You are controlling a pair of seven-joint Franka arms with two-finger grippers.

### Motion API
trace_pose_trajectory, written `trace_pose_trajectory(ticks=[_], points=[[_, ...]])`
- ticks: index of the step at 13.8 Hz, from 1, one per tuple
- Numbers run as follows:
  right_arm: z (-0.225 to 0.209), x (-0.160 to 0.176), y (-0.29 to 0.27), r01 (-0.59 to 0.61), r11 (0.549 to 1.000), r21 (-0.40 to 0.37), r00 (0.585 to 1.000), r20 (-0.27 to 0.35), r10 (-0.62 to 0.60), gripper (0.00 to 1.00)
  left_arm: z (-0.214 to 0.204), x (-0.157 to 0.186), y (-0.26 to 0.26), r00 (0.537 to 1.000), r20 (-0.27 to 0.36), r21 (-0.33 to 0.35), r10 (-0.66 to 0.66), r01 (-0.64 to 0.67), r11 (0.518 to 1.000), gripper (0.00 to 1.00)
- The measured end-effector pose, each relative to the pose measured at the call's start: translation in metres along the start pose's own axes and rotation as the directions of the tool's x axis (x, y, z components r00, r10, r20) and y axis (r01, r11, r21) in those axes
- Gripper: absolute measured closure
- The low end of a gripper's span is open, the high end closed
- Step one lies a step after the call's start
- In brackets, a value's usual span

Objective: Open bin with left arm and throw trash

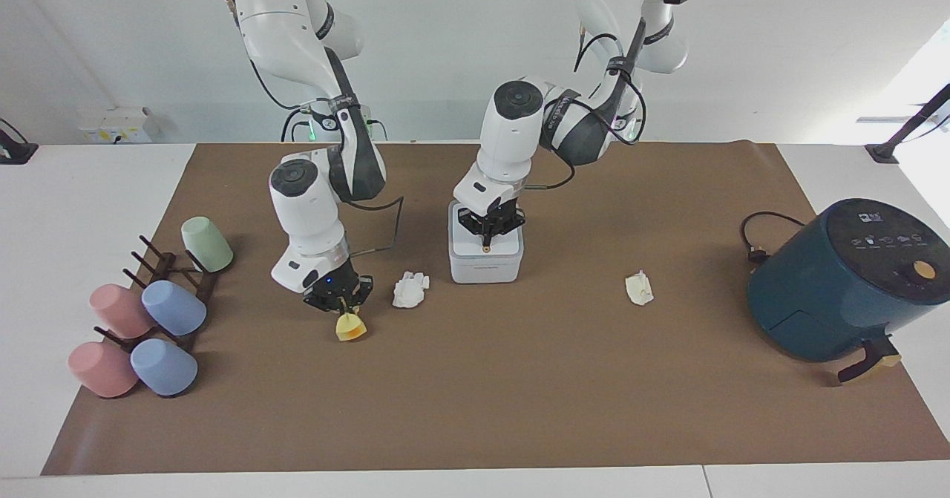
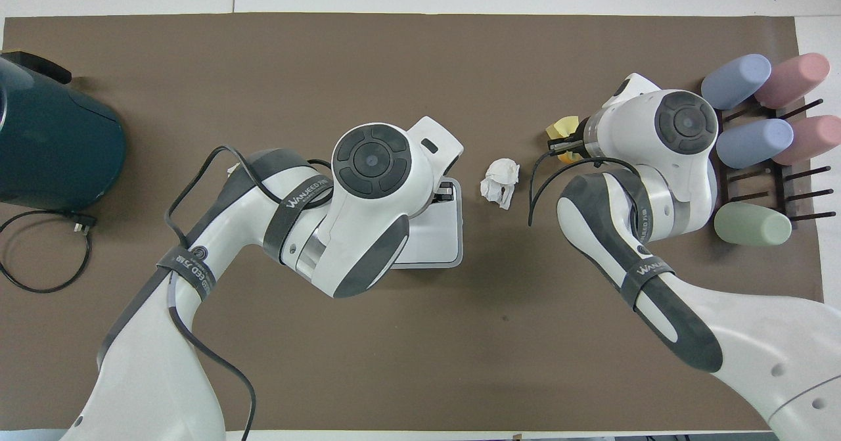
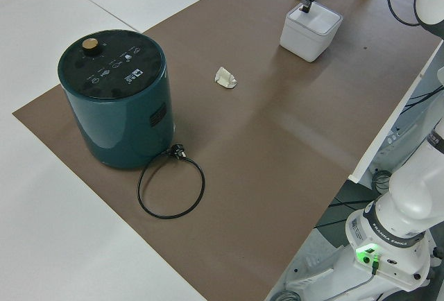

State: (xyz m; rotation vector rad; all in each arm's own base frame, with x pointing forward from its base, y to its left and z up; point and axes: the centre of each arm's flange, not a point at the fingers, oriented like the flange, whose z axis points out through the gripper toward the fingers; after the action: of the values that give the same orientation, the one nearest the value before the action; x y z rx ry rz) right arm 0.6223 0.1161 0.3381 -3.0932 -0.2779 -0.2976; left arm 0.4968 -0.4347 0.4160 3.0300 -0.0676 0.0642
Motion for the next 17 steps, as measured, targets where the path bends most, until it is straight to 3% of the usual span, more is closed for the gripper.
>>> trace_pose_trajectory(ticks=[6, 10, 14, 16, 17], points=[[-0.096, -0.008, -0.004, -0.164, 0.986, -0.015, 0.985, 0.051, 0.165, 0.91, -0.013, 0.000, -0.004, 1.000, -0.006, 0.004, -0.003, 0.003, 1.000, 0.99], [-0.125, -0.006, -0.067, -0.265, 0.964, -0.005, 0.963, 0.054, 0.265, 0.91, -0.070, 0.003, -0.033, 1.000, 0.002, 0.025, 0.002, -0.002, 1.000, 0.99], [-0.134, -0.019, -0.164, -0.375, 0.925, 0.060, 0.927, 0.052, 0.372, 0.91, -0.126, 0.022, -0.124, 0.990, 0.059, 0.067, 0.132, -0.136, 0.989, 0.99], [-0.137, -0.030, -0.211, -0.419, 0.901, 0.110, 0.908, 0.061, 0.414, 0.91, -0.121, 0.039, -0.183, 0.978, 0.087, 0.070, 0.190, -0.196, 0.978, 0.99], [-0.137, -0.035, -0.232, -0.436, 0.892, 0.123, 0.900, 0.062, 0.431, 0.91, -0.110, 0.045, -0.210, 0.972, 0.095, 0.068, 0.215, -0.221, 0.973, 0.93]])
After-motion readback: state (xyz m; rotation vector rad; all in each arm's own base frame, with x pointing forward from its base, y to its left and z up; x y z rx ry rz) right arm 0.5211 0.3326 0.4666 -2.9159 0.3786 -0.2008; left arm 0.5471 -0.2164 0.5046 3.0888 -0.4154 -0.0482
